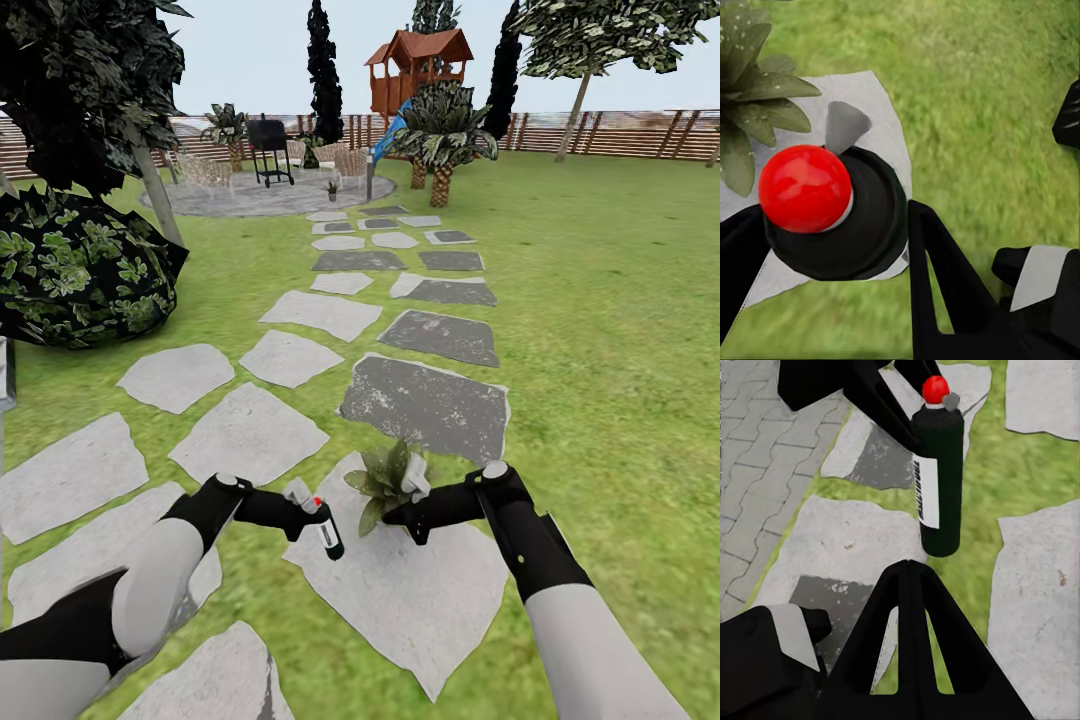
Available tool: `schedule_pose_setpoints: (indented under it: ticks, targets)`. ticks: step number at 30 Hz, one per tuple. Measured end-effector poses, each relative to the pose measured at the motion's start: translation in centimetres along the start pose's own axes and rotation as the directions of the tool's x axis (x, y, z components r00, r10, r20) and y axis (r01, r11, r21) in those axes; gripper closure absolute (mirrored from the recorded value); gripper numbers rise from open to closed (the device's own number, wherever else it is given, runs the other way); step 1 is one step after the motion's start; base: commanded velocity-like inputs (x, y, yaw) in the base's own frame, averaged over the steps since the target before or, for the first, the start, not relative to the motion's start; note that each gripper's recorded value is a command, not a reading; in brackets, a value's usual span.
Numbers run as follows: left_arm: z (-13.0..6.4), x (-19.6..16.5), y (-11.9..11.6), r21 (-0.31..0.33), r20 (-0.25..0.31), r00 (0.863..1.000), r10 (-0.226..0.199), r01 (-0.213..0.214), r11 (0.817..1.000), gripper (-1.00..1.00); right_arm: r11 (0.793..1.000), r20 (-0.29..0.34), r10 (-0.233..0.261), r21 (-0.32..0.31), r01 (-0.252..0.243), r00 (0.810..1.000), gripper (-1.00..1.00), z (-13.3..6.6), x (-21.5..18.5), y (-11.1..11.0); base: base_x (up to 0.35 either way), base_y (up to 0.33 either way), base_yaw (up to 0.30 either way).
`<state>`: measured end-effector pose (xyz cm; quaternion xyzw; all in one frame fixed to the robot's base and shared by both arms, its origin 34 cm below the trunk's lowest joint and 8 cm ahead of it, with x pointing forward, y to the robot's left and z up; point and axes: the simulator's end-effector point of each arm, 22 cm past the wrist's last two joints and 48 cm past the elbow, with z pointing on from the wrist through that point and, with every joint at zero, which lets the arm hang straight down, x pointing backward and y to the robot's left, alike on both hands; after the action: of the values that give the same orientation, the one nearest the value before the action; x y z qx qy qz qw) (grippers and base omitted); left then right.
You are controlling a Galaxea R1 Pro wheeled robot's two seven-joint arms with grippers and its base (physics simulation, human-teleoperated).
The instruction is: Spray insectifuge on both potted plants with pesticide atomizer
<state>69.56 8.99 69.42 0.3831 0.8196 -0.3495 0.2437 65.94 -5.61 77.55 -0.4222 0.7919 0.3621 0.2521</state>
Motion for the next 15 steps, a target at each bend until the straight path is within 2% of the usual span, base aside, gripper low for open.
schedule_pose_setpoints:
  ticks: [2,4,5,6,7,8,10,12,14,15]
  targets:
    - [0.0,0.1,0.1,-0.007,0.0,1.0,-0.001,0.001,1.0,1.0,1.0,0.003,0.008,0.003,-0.008,1.0,1.0,-0.1,0.2,-0.1,0.0,0.0,0.0]
    - [0.1,0.0,0.1,-0.008,0.003,1.0,-0.002,0.002,1.0,1.0,0.999,0.007,0.029,0.035,-0.029,1.0,1.0,-1.4,1.0,-1.4,0.0,0.0,0.0]
    - [0.1,0.0,0.1,-0.008,0.004,1.0,-0.002,0.002,1.0,1.0,0.996,0.008,0.052,0.071,-0.052,0.999,-1.0,-3.1,2.1,-3.0,0.0,0.0,0.0]
    - [0.1,-0.1,0.1,-0.007,0.007,1.0,-0.004,0.004,1.0,1.0,0.985,0.027,0.099,0.143,-0.102,0.995,-1.0,-6.5,3.8,-5.8,0.0,0.0,0.0]
    - [0.1,-0.1,0.1,-0.007,0.008,1.0,-0.005,0.005,1.0,1.0,0.974,0.043,0.126,0.185,-0.132,0.991,-1.0,-8.7,4.8,-7.4,0.0,0.0,0.0]
    - [0.0,0.0,0.1,-0.008,0.007,1.0,-0.007,0.007,1.0,1.0,0.957,0.083,0.162,0.23,-0.177,0.983,-1.0,-11.1,5.6,-9.0,0.0,0.0,0.0]
    - [-0.2,0.3,0.4,-0.013,0.007,1.0,-0.01,0.01,1.0,1.0,0.926,0.149,0.208,0.289,-0.244,0.967,-1.0,-14.6,6.7,-11.1,0.0,0.0,0.0]
    - [-1.7,1.3,2.0,-0.05,-0.004,1.0,-0.016,0.016,0.999,1.0,0.872,0.251,0.258,0.356,-0.337,0.933,-1.0,-19.1,8.2,-13.4,0.0,0.0,0.0]
    - [-3.0,2.1,3.2,-0.079,-0.006,1.0,-0.028,0.027,0.997,1.0,0.834,0.315,0.282,0.386,-0.394,0.906,-1.0,-21.5,9.2,-14.4,0.0,0.0,0.0]
    - [-4.0,2.8,4.1,-0.1,-0.001,0.999,-0.044,0.044,0.994,1.0,0.796,0.358,0.295,0.42,-0.435,0.886,-1.0,-23.1,10.0,-15.4,0.0,0.0,0.0]
